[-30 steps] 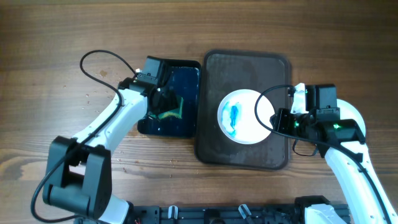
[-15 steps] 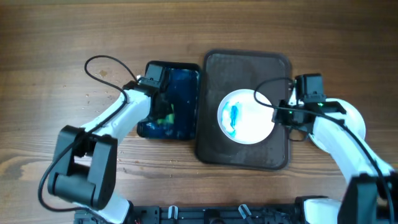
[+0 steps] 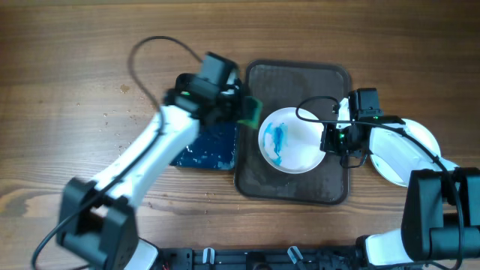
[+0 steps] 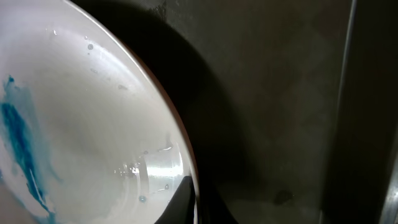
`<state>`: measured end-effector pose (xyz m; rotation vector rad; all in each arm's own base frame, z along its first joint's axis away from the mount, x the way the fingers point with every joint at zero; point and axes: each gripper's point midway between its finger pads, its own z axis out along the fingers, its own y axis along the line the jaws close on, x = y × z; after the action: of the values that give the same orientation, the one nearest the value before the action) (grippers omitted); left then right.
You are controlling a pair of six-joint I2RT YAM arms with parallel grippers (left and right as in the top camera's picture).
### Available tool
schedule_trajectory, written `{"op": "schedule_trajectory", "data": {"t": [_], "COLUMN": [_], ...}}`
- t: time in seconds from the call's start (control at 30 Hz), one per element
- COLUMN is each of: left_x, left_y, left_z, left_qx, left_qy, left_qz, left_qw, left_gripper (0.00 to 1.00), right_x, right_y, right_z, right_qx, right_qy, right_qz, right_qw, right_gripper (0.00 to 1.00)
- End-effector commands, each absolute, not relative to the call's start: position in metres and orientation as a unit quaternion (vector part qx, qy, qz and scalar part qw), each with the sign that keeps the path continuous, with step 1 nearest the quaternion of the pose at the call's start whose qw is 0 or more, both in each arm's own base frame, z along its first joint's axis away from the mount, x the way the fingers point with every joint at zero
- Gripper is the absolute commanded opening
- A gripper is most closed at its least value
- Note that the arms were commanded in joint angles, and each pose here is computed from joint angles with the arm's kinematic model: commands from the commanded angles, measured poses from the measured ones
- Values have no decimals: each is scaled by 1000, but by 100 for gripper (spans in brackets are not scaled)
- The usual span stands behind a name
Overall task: Clean dirty plates on tray and stack at the side
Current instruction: 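Grasp the sponge with left gripper and move it toward the last plate, then scrub the last plate with the sponge while right gripper holds rim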
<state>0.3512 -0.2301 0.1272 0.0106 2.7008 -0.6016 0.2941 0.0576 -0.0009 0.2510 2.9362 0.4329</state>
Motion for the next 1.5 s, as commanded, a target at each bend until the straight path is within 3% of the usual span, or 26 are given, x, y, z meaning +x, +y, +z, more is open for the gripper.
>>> {"op": "schedule_trajectory", "data": {"t": [0.0,0.2,0.3,0.47,0.57,0.63,0.77,0.93,1.23,1.33,1.47], "left_x": [336,335,351,375,364,344,293,264,323,334,338], "left_y": [-296,-350,-311,-240,-224,-252,-339,-372,-253,-193,-198], "left_z": [103,33,-4,-8,-14,-17,15,17,-17,-15,-10], "left_qx": [40,62,29,10,67,114,152,178,-21,-28,15], "left_qy": [951,951,972,979,983,984,931,918,994,991,989], "left_qz": [-264,-264,-157,-19,12,-66,-331,-353,-90,67,73], "left_qw": [155,148,172,203,169,120,3,-15,61,115,124], "left_gripper": [4,4,4,4,4,4,4,4,4,4,4], "right_x": [280,277,276,273,274,274,274,272,267,268,268], "right_y": [61,60,60,60,60,60,60,60,60,60,60], "right_z": [-14,-16,-16,-16,-16,-16,-16,-16,-17,-17,-17], "right_qx": [79,76,76,77,77,77,77,85,88,87,87], "right_qy": [985,986,986,986,986,986,986,986,986,986,986], "right_qz": [144,144,143,143,143,143,143,143,141,141,141], "right_qw": [46,42,39,34,35,35,34,30,21,21,21], "right_gripper": [4,4,4,4,4,5,4,4,4,4,4]}}
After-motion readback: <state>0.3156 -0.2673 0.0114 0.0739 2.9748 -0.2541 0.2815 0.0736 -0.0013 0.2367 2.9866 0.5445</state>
